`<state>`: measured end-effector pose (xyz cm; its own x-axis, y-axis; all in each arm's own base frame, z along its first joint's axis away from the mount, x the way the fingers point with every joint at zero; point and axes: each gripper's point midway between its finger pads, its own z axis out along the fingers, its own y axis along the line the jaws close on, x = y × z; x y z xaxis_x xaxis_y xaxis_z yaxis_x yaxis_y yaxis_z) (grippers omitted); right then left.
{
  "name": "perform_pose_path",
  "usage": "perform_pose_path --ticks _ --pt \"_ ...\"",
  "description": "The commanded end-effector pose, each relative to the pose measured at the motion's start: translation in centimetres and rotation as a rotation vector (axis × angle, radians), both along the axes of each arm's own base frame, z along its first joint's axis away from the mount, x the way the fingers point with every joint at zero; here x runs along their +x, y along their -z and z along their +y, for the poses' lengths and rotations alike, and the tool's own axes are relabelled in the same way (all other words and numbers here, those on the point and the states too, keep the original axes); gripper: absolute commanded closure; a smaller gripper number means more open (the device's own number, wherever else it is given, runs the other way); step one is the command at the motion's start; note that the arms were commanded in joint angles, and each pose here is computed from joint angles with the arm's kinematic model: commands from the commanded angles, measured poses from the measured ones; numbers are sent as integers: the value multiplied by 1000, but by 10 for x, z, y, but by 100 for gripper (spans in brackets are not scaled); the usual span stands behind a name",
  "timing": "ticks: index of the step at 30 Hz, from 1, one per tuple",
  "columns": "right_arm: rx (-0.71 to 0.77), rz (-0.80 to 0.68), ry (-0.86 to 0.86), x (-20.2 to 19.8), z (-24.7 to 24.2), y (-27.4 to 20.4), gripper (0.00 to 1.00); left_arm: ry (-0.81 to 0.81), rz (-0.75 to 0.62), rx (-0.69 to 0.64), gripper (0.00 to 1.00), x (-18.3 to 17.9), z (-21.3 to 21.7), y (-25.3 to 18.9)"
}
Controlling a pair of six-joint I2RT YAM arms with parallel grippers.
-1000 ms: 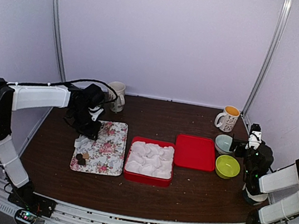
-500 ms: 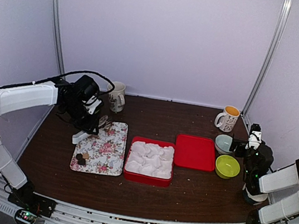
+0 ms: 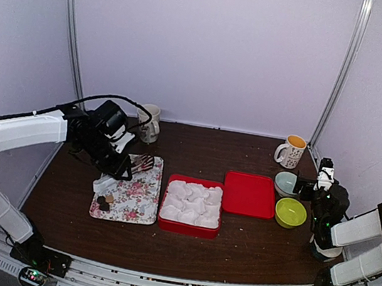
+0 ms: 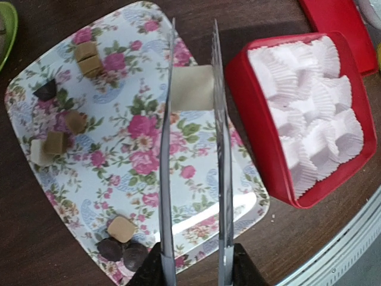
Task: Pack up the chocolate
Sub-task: Place the fake chocolate in the empty pocket of the box.
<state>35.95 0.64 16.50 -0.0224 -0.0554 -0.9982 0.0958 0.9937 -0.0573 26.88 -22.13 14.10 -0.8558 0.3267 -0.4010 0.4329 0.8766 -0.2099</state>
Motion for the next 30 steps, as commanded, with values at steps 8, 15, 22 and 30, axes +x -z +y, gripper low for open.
perform_pose_path --ticks 8,15,22,30 --pt "4 -33 -5 4 0 -11 0 164 -101 -313 71 7 -90 -34" --pt "4 -34 -4 3 0 -12 0 261 -76 -358 72 5 -147 -27" --pt "4 -32 -5 3 0 -11 0 308 -62 -347 72 5 -181 -5" --pt "3 -33 -6 3 0 -11 0 317 -64 -336 72 15 -197 16"
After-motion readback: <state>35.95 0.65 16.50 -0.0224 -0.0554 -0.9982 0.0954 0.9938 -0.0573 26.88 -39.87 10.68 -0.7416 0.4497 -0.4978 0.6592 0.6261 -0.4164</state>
